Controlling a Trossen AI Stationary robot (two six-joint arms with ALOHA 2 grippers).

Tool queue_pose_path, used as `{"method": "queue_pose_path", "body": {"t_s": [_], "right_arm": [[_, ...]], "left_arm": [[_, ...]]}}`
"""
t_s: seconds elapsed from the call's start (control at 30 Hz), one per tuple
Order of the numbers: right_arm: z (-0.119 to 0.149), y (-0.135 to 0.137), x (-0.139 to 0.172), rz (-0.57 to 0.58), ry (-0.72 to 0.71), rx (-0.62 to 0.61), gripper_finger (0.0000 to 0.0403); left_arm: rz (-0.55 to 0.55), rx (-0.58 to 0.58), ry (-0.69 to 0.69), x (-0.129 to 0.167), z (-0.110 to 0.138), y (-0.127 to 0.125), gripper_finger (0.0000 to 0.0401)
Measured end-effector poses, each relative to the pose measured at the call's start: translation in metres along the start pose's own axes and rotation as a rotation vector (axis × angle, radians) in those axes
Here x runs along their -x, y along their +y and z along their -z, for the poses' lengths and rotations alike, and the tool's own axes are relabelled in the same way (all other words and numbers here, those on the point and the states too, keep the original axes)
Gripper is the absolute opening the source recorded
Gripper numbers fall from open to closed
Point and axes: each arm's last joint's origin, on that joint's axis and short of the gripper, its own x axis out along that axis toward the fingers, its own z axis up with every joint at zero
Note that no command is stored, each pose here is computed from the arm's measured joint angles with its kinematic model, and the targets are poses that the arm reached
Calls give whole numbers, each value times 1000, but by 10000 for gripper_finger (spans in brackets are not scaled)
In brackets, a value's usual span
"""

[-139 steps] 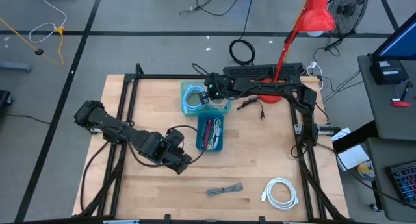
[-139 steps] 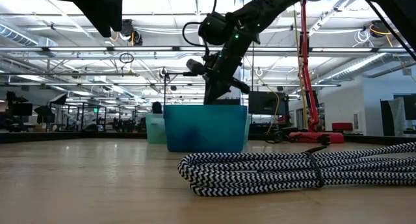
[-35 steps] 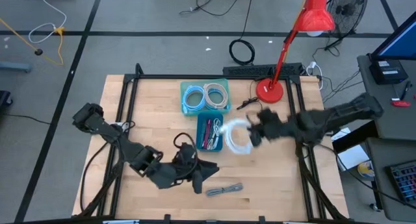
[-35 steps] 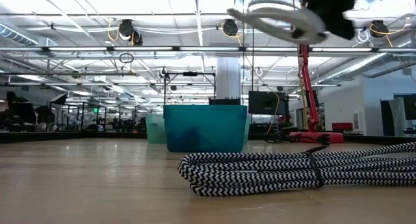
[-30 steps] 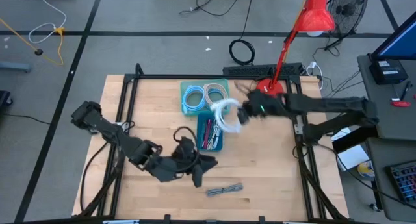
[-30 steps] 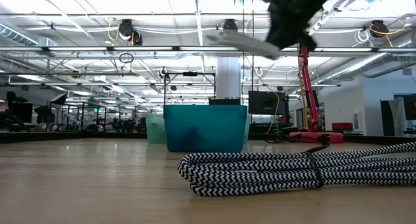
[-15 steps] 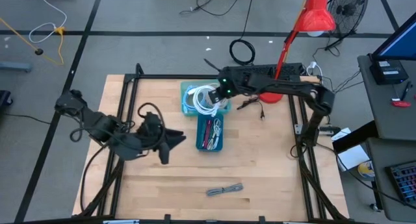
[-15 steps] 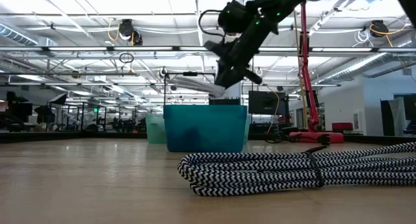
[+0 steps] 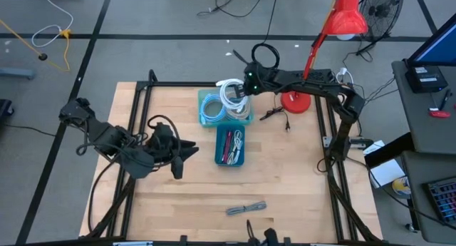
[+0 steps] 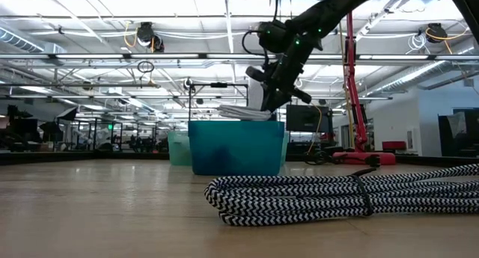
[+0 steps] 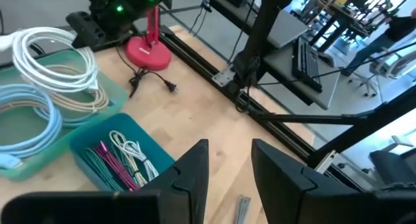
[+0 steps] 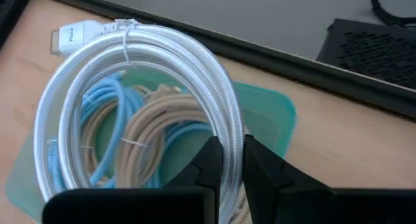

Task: Pick & Place USB Port
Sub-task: Put the white hdmi cable into the green bin

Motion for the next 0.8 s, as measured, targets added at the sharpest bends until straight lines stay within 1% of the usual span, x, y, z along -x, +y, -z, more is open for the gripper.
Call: {"method": "queue_pose_path", "body": {"t_s": [0.1,0.33,0.43,0.5,0.8], "right_arm": [[-1,-3,0,-3,19,-3,28],[7,3,-3,-7,46,17,28],[11,4,-11,20,53,22,28],[16,0,-16,57,94,24,28],[31,-3,-42,91,192,37,28]], "left_arm": [[-13,-17,2,0,1,1,117],[-27,-27,4,-1,0,3,117],[-32,-32,8,-1,1,4,117],[-35,-30,10,-1,1,4,117],[-34,-23,10,-1,1,4,117]]}}
